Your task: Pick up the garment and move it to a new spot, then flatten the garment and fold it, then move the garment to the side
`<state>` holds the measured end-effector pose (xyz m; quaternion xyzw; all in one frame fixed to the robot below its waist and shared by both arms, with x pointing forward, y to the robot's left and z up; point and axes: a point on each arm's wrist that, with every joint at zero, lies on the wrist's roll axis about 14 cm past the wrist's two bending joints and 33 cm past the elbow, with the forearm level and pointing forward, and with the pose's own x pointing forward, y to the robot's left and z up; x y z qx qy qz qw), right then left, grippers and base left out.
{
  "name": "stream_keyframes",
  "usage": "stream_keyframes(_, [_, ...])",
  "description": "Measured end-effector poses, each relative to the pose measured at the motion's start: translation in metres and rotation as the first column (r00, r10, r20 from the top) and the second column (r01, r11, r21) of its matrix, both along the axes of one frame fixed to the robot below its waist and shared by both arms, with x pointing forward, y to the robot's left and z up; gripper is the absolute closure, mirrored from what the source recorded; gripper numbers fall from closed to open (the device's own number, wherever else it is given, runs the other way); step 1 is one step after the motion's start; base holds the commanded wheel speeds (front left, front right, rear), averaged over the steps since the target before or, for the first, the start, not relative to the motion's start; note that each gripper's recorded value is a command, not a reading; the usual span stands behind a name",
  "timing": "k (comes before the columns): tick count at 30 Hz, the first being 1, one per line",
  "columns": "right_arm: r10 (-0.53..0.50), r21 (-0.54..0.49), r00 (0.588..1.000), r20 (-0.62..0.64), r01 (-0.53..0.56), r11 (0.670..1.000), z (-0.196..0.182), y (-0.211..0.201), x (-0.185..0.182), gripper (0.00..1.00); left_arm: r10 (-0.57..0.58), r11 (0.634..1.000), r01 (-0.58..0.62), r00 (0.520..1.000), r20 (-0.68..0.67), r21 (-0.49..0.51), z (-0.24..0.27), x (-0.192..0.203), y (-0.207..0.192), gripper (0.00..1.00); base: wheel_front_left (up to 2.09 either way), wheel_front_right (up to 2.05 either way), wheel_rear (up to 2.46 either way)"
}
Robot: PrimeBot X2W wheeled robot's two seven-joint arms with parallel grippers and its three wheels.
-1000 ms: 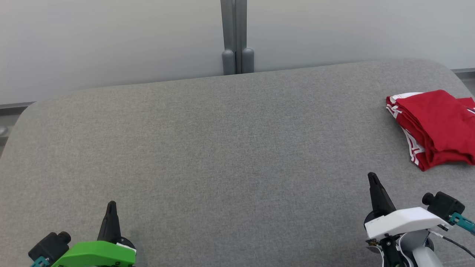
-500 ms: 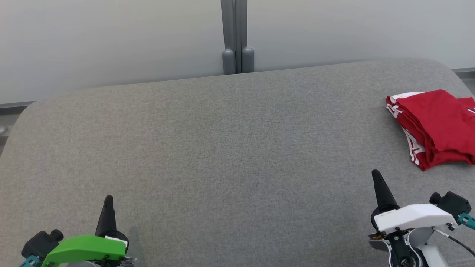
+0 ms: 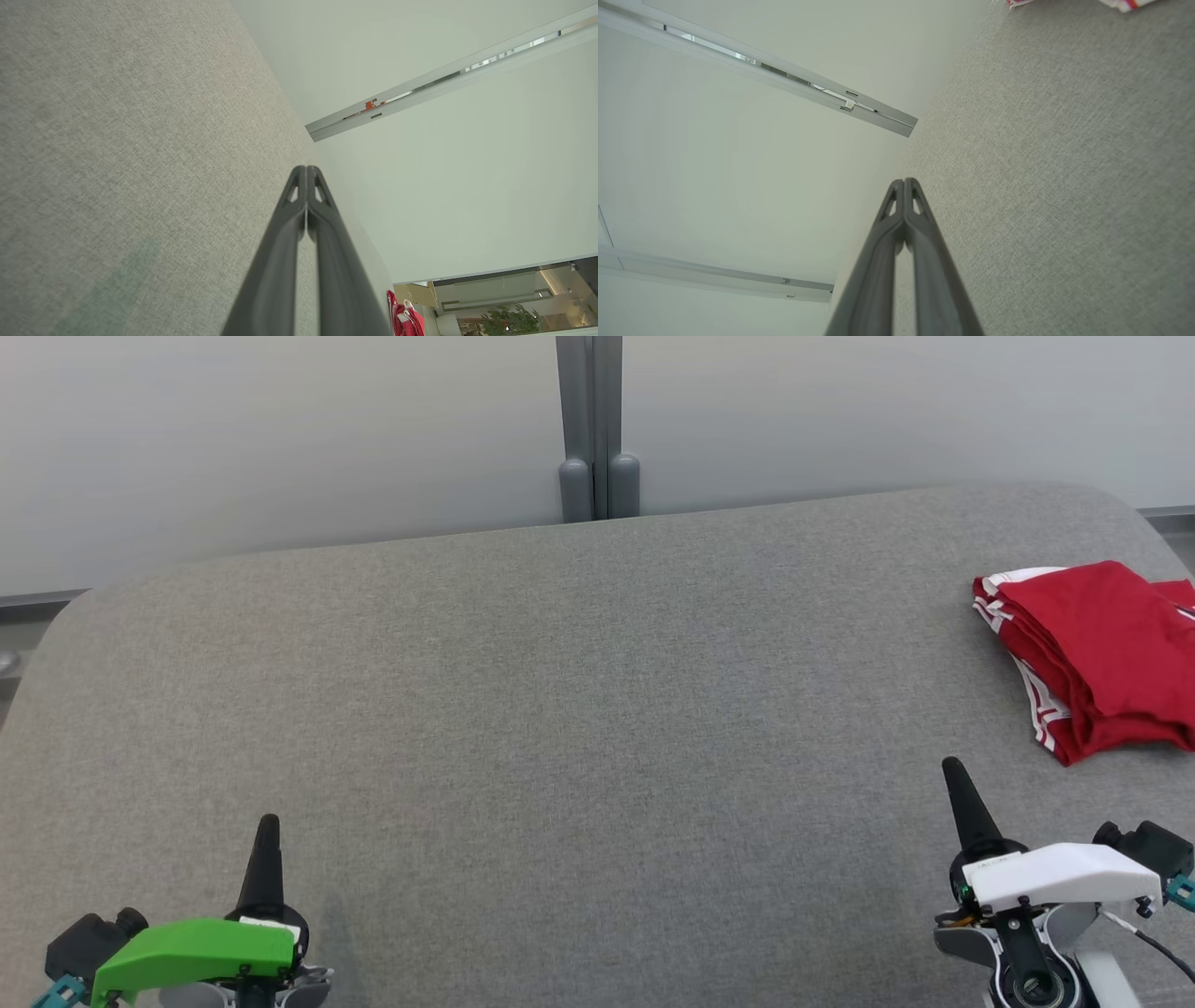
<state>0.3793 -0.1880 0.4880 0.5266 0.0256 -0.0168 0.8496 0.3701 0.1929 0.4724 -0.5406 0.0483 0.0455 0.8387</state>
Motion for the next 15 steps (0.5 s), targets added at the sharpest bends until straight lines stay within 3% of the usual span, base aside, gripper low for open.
stream_keyframes(15, [-0.011, 0.142, 1.000, 0.009, 0.009, 0.990, 0.0046, -0.0040, 0.0031, 1.00, 0.006, 0.991, -0.002, 1.000, 0.027, -0.133, 0.0079, 0.0056, 0.0014, 1.00, 0.00, 0.00, 0.00])
